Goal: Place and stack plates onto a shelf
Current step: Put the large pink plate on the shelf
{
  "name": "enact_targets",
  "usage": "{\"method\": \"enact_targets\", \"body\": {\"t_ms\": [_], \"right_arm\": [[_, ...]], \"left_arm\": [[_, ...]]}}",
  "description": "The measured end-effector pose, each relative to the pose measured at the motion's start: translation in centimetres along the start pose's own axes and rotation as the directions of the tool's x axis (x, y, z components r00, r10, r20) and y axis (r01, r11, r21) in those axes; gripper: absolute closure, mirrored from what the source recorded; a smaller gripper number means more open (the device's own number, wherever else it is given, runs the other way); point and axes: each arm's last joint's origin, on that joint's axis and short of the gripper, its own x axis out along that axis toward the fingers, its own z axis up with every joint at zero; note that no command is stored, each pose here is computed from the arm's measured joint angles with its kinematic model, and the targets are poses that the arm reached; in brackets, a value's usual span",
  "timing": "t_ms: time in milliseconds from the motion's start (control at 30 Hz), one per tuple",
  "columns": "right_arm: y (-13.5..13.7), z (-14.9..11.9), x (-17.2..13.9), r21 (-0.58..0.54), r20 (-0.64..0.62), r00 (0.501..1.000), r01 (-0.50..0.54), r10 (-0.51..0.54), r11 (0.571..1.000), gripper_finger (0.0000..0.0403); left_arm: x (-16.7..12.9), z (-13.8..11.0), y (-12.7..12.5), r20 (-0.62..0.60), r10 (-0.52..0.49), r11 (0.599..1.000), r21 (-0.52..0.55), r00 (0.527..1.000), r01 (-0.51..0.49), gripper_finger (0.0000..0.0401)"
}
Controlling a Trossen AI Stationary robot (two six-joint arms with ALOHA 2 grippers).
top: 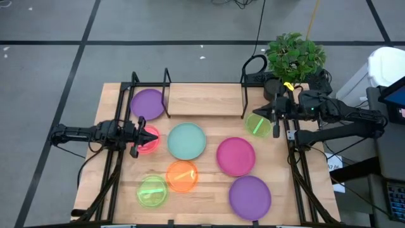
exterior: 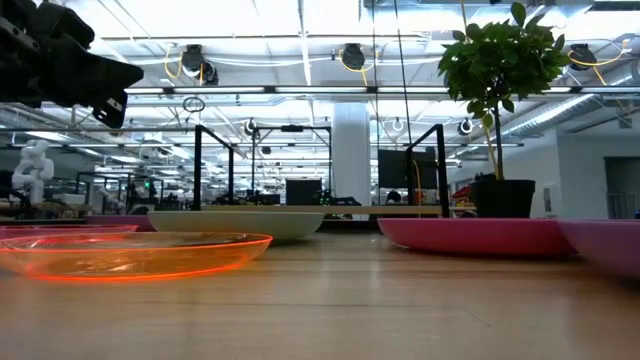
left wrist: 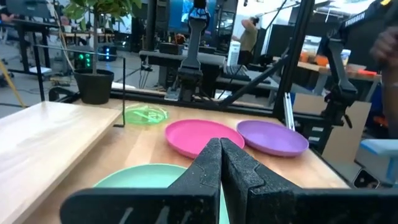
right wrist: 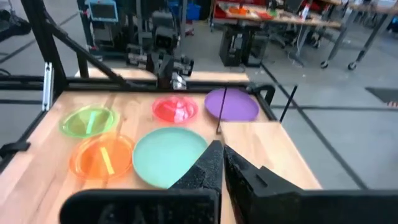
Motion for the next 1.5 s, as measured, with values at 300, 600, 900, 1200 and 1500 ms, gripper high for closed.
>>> {"method": "enact_targets", "body": {"t_ms": [300,600,900,1200,1500], "right_arm": [[0.5,-3.7,2.2,0.100,-0.088,0.996,0.003,0.006,0.995,0.0403],[0.8,-6.2,3.6,0.117,-0.109,0.994,0.006,0.007,0.993,0.0403],[1.0,-8.3,4.3,0.109,-0.164,0.986,0.005,0.013,0.994,0.0403],[2.4,-10.1,4.7,0.022,-0.221,0.969,-0.105,0.107,0.994,0.0394],[5.2,-12.0,5.0,0.007,-0.338,0.908,-0.263,0.250,0.965,0.0324]], "left_arm": [[-0.1,4.0,-0.5,-0.067,0.040,0.999,-0.020,0.997,-0.041,0.0398],[1.6,11.2,-1.4,-0.260,0.078,0.996,-0.010,0.962,-0.084,0.0398],[6.3,16.1,-2.3,-0.354,0.076,0.996,-0.026,0.932,-0.091,0.0398],[11.0,13.8,-3.4,-0.477,0.035,0.999,0.025,0.878,-0.027,0.0398],[13.9,11.6,-4.2,-0.522,0.009,0.998,0.057,0.853,0.025,0.0398]]}}
